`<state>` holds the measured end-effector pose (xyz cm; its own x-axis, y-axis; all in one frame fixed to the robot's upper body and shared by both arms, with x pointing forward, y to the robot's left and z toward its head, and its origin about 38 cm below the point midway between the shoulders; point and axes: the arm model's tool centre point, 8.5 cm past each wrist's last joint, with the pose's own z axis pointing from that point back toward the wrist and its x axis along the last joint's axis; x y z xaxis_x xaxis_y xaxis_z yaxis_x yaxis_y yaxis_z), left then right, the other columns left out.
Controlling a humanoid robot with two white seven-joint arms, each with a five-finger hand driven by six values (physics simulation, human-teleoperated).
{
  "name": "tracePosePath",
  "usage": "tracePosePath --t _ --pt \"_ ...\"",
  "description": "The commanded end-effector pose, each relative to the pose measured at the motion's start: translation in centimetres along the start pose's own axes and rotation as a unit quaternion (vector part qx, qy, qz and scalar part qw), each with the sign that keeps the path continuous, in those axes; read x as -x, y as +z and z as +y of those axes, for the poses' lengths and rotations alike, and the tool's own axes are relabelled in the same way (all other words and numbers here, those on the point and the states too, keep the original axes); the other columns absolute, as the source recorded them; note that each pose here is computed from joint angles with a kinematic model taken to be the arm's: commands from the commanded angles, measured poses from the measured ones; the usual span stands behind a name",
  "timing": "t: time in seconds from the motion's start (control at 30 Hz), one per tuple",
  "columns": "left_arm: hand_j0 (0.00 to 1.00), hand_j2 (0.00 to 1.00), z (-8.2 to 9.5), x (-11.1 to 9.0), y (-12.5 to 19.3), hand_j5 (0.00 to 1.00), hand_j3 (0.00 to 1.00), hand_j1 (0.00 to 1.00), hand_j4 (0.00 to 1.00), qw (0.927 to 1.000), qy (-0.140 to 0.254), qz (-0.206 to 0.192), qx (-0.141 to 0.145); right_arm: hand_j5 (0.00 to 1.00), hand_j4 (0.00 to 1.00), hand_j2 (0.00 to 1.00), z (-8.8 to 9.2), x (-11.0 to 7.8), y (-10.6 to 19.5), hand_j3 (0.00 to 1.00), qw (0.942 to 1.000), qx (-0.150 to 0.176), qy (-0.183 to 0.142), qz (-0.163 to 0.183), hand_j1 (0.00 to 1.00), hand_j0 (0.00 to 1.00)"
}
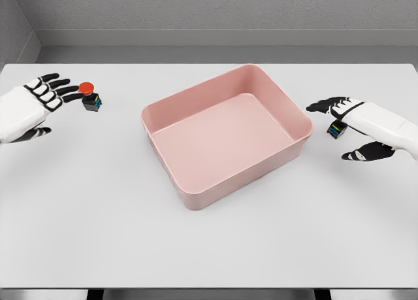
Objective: Put the industrial switch in the basket with both arms
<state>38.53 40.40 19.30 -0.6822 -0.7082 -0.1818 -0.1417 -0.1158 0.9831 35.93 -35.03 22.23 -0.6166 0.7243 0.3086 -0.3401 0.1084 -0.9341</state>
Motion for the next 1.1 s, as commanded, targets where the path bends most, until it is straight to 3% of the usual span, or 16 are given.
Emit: tracePosePath --t 0.0,0.2,0.33,0.4,0.47,0.57,0.63,0.7,0.8,0.9,1.0,1.07 --pt "1.0 1.0 0.7 -1.0 -0.6 1.0 1.0 1.0 1.0 0.9998 0.001 -0.018 -0.012 1.0 1.0 1.0 -0.1 0.0 0.0 1.0 1.0 0.0 0.002 0.002 1.0 1.0" --pt "1.0 1.0 0.6 -0.9 -0.5 1.0 1.0 1.0 1.0 0.9998 0.003 -0.015 -0.011 1.0 1.0 1.0 -0.3 0.2 0.3 1.0 1.0 0.001 0.006 0.005 1.0 1.0" --pt "1.0 1.0 0.3 2.3 0.0 1.0 1.0 1.0 1.0 0.9993 0.003 0.035 -0.012 1.0 1.0 1.0 -1.4 0.9 1.1 1.0 0.9996 -0.004 0.019 0.021 1.0 1.0" --pt "1.0 1.0 0.6 4.0 0.1 1.0 1.0 1.0 1.0 0.998 0.003 0.061 -0.016 1.0 1.0 1.0 -3.0 2.5 1.8 1.0 0.9955 -0.005 0.02 0.093 1.0 1.0" --pt "1.0 1.0 0.6 3.9 -2.2 1.0 1.0 1.0 1.0 0.9979 0.008 0.055 -0.034 1.0 1.0 1.0 -3.8 3.4 2.3 1.0 0.9907 -0.022 0.017 0.133 1.0 1.0" --pt "1.0 1.0 -1.2 4.2 -6.3 1.0 1.0 1.0 1.0 0.9989 0.016 0.043 -0.004 1.0 1.0 1.0 -4.2 3.8 2.2 1.0 0.9852 -0.047 0.004 0.165 1.0 1.0" --pt "1.0 1.0 -1.9 4.5 -8.0 1.0 1.0 1.0 1.0 0.999 0.016 0.039 0.012 1.0 1.0 1.0 -4.4 3.5 1.2 1.0 0.9833 -0.073 0.004 0.167 1.0 1.0" --pt "1.0 1.0 -2.5 4.4 -9.2 1.0 1.0 1.0 1.0 0.999 0.015 0.033 0.025 1.0 1.0 1.0 -4.2 2.5 -1.8 1.0 0.9833 -0.095 0.016 0.154 1.0 1.0" --pt "1.0 1.0 -2.5 4.2 -9.9 1.0 1.0 1.0 1.0 0.999 0.006 0.017 0.04 1.0 1.0 1.0 -4.3 2.2 -2.7 1.0 0.9826 -0.1 0.023 0.155 1.0 1.0" --pt "1.0 1.0 -2.5 4.6 -10.2 1.0 1.0 1.0 1.0 0.9981 -0.008 0.01 0.061 1.0 1.0 1.0 -3.8 2.7 -4.7 1.0 0.9776 -0.107 0.009 0.181 1.0 1.0" --pt "1.0 1.0 -2.1 4.6 -11.1 1.0 1.0 1.0 1.0 0.9971 -0.022 -0.005 0.073 1.0 1.0 1.0 -3.9 4.1 -4.5 1.0 0.9705 -0.107 0.001 0.216 1.0 1.0" --pt "1.0 1.0 -2.0 4.5 -11.8 1.0 1.0 1.0 1.0 0.9966 -0.026 -0.011 0.078 1.0 1.0 1.0 -3.8 4.0 -5.8 1.0 0.9706 -0.115 0.003 0.212 1.0 1.0"
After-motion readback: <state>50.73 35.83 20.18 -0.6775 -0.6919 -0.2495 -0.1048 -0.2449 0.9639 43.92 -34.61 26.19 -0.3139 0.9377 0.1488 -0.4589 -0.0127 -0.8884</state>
